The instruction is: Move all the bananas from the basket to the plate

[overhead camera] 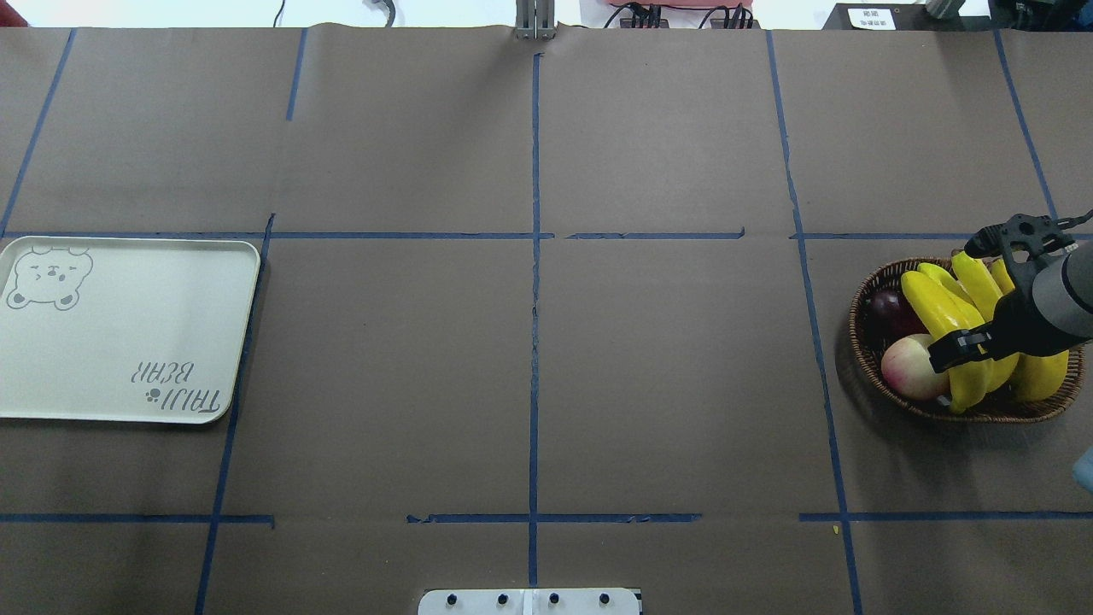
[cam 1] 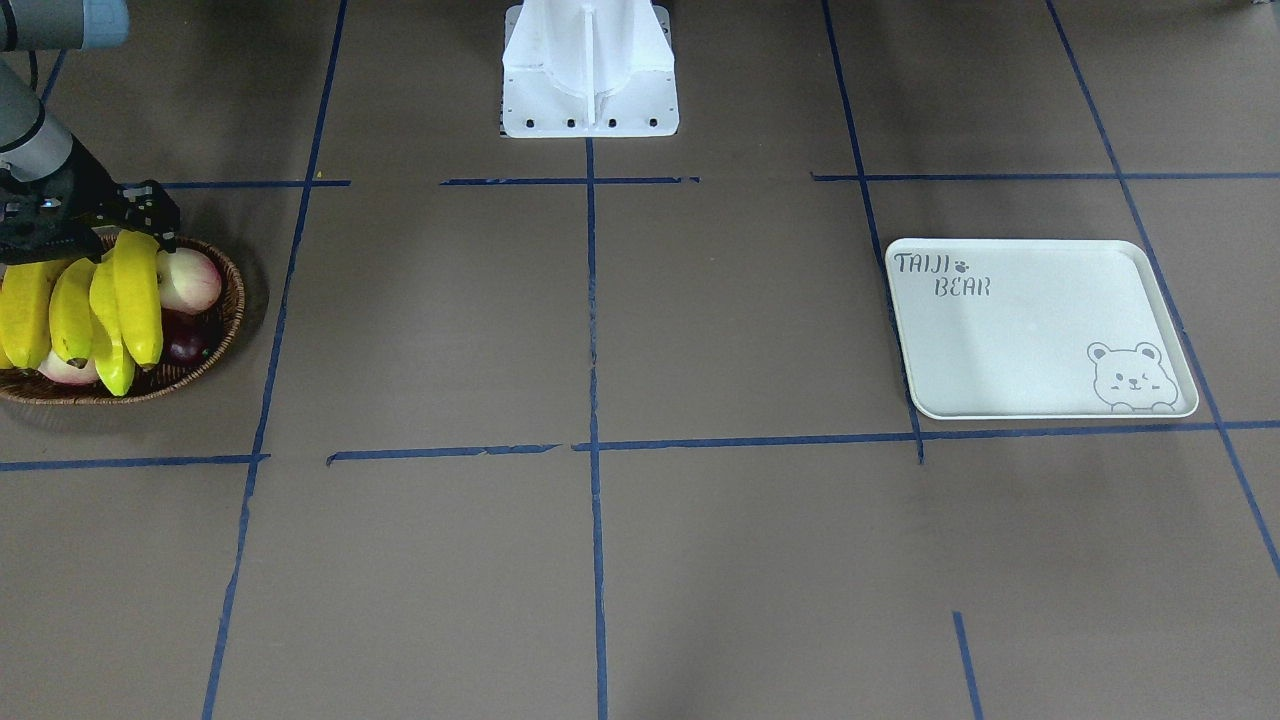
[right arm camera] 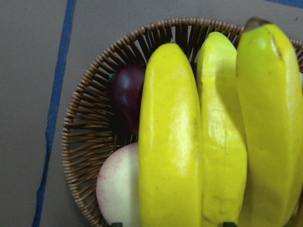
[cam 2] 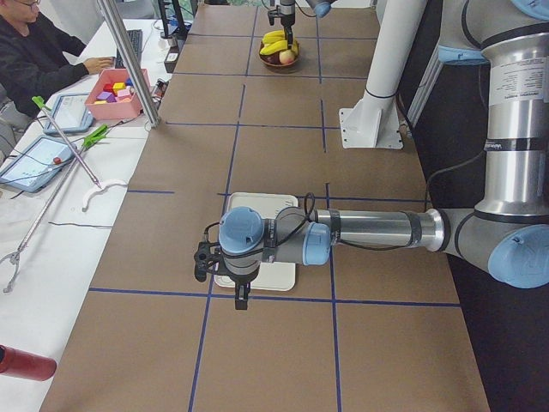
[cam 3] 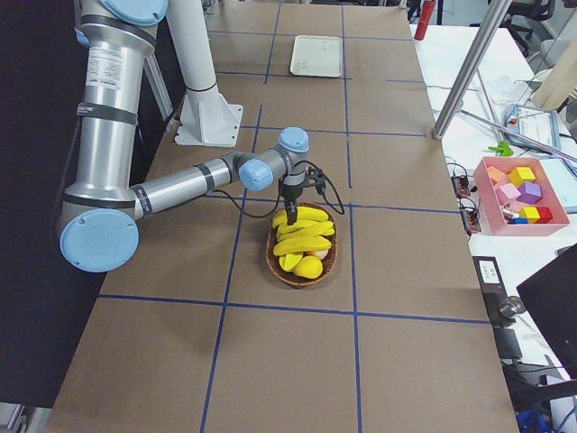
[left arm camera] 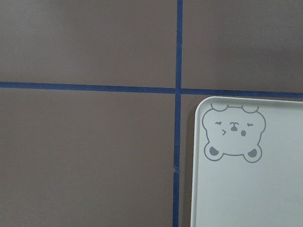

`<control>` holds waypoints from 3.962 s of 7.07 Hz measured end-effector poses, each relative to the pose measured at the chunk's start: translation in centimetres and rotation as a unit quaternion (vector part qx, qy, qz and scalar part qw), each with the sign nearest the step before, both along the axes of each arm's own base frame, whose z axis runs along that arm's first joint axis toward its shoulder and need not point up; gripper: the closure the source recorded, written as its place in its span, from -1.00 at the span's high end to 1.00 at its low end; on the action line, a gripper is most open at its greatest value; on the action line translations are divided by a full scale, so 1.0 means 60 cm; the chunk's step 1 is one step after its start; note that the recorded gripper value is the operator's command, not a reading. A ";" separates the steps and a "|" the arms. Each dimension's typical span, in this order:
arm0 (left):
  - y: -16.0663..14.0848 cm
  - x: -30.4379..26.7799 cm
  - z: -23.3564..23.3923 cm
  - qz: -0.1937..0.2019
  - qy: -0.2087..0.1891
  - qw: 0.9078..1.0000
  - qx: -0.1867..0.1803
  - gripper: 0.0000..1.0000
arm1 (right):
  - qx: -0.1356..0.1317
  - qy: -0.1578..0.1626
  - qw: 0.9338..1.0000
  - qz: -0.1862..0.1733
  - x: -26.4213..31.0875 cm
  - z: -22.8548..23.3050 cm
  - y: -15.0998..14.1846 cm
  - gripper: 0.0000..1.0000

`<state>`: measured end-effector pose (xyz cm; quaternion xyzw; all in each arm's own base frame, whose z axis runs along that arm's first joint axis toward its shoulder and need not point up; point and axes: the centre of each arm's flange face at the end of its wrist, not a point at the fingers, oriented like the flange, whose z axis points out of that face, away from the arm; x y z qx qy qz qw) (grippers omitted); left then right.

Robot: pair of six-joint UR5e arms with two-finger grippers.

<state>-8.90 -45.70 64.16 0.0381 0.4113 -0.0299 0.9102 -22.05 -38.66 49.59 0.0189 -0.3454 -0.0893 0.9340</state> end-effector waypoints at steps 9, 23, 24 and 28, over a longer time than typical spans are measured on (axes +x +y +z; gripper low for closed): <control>-0.019 0.011 -0.026 -0.003 0.000 1.000 0.004 0.99 | -0.013 -0.128 0.991 0.036 0.127 -0.209 -0.011 -1.00; -0.030 0.793 -0.745 -0.104 0.433 0.880 -0.166 0.96 | -0.037 -0.432 0.885 0.170 -0.393 -0.512 0.085 -0.99; -0.027 0.821 -0.747 -0.093 0.428 0.887 -0.145 0.96 | -0.034 -0.434 0.885 0.164 -0.401 -0.519 0.090 -0.99; 0.023 0.898 -0.755 -0.048 0.421 0.901 -0.086 0.92 | -0.030 -0.441 0.884 0.149 -0.417 -0.539 0.105 -0.98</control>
